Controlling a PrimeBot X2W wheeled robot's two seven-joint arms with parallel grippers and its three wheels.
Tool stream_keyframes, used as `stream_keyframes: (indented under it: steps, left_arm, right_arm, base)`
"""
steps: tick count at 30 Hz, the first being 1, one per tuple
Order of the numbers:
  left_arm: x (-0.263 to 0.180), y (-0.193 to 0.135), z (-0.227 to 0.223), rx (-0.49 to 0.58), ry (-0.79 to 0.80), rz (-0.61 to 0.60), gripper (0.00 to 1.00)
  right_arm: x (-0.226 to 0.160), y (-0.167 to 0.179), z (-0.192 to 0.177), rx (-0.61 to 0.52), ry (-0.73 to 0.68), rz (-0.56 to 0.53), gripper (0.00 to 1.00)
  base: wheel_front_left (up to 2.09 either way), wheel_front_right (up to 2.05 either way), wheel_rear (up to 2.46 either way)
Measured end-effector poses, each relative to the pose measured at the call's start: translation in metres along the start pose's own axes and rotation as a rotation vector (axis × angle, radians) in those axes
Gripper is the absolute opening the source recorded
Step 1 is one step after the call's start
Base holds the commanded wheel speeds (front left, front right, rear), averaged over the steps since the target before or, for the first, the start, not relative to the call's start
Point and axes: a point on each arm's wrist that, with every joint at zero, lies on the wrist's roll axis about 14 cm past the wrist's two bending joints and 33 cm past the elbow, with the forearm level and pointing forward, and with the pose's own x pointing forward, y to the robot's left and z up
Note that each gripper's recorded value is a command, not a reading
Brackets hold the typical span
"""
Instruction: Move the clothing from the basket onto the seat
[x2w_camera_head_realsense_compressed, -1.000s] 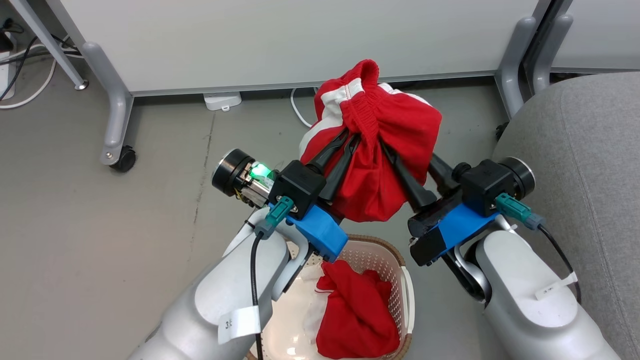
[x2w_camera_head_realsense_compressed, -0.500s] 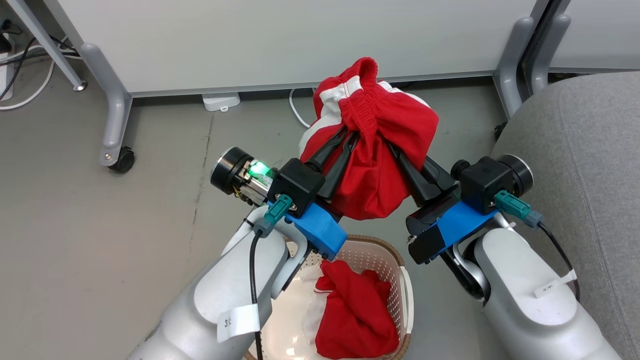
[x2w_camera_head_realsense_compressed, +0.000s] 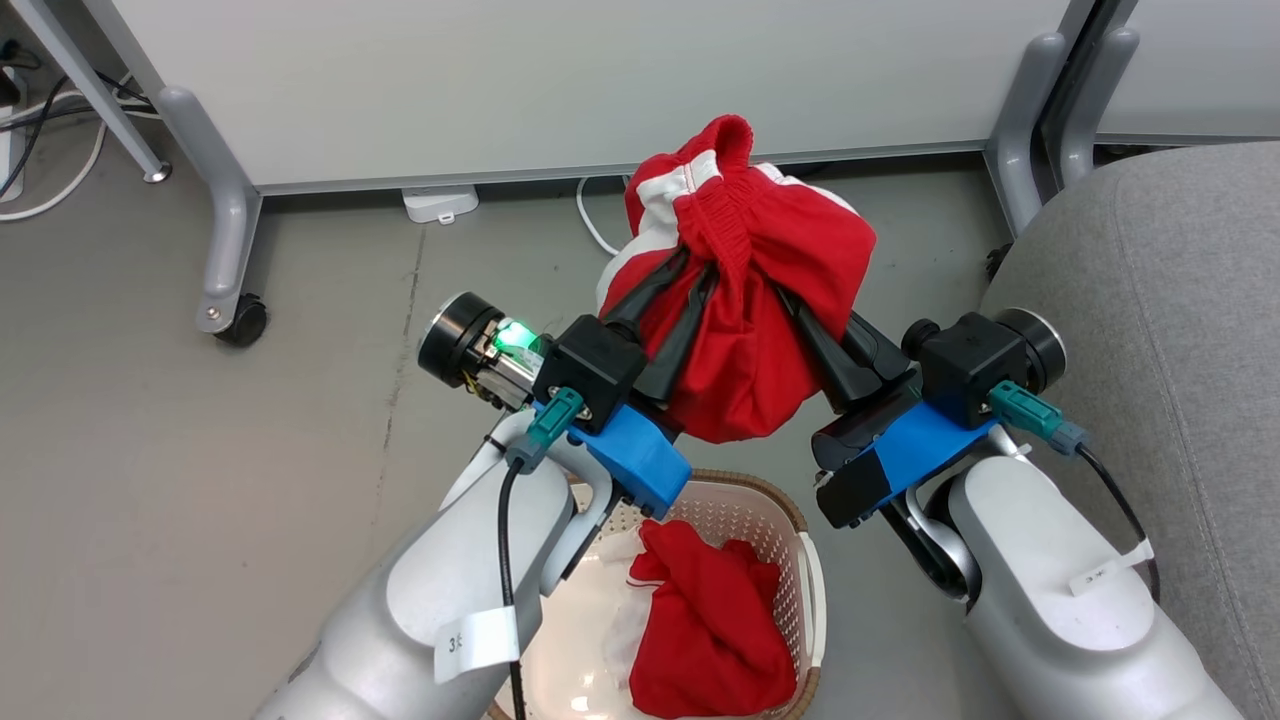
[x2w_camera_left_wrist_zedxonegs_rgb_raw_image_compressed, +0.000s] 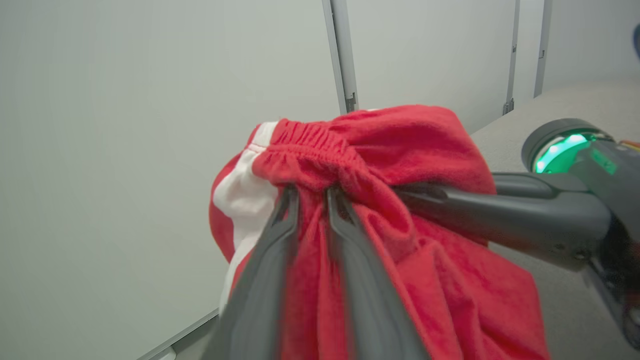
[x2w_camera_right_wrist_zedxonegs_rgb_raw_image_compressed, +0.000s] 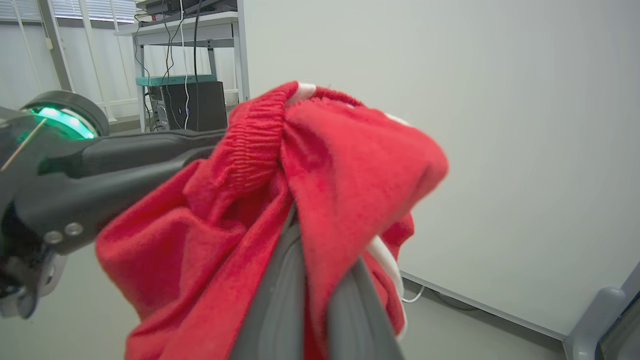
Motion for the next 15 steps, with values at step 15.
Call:
stream_keyframes:
  steps: [15]
  left_arm:
    - [0.0028, 0.0013, -0.0011, 0.010, -0.002, 0.006, 1.00]
  right_arm:
    - [-0.0021, -0.0067, -0.0008, 0.001, 0.000, -0.017, 0.00]
  base:
    - [0.00, 0.00, 0.00]
